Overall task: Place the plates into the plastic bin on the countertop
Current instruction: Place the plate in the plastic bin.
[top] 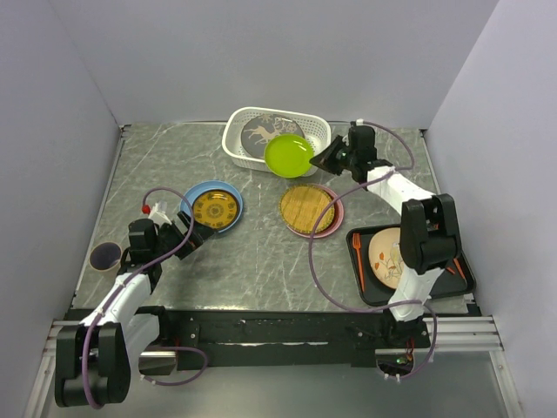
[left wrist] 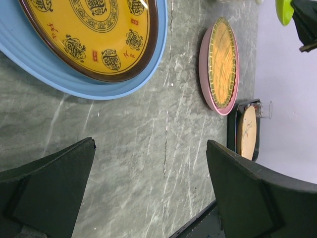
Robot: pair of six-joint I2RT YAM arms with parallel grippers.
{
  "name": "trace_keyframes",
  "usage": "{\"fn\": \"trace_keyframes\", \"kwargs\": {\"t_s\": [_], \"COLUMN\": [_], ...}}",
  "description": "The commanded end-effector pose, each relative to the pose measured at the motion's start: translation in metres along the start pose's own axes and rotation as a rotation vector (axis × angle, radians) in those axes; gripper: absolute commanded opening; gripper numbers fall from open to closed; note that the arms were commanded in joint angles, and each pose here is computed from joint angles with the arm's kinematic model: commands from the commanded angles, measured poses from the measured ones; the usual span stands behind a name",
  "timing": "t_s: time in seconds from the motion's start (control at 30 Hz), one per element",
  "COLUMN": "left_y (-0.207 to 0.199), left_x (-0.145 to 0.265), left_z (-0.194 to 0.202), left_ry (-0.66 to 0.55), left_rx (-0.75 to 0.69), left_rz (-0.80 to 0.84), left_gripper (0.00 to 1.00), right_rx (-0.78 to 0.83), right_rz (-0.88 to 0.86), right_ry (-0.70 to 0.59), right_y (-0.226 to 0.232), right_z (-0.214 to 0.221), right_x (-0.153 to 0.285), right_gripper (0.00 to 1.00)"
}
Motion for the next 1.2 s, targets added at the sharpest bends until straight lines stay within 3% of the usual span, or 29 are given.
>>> {"fn": "trace_keyframes", "kwargs": {"t_s": [0.0,1.17], "left_y": [-0.008,-0.005], "left_x": [-0.001,-0.003], "left_z": [-0.010,-0.006], "left_ry": [-0.028,-0.013], "left_rx": [-0.061,-0.055], "left_rz": [0.048,0.047], "left_gripper": [0.99,0.99], "right_rx": [0.034,-0.014], "right_rz": [-0.047,-0.016], "right_ry": [-0.033,-0.066], "right_y": [0.026,0.046], "right_z": [-0.017,-0.058], "right_x": [-0.008,-0.106], "right_gripper": [0.00,0.00]}}
Point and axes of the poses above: each gripper's point midway between its finger pads, its own x axis back along the fingers, its own y axis along the line the jaws close on, z = x × y, the point moved 6 cm from there along x, back along the fingers, and after that the axes turned 10 degrees about -x, right-handed, at the moved point
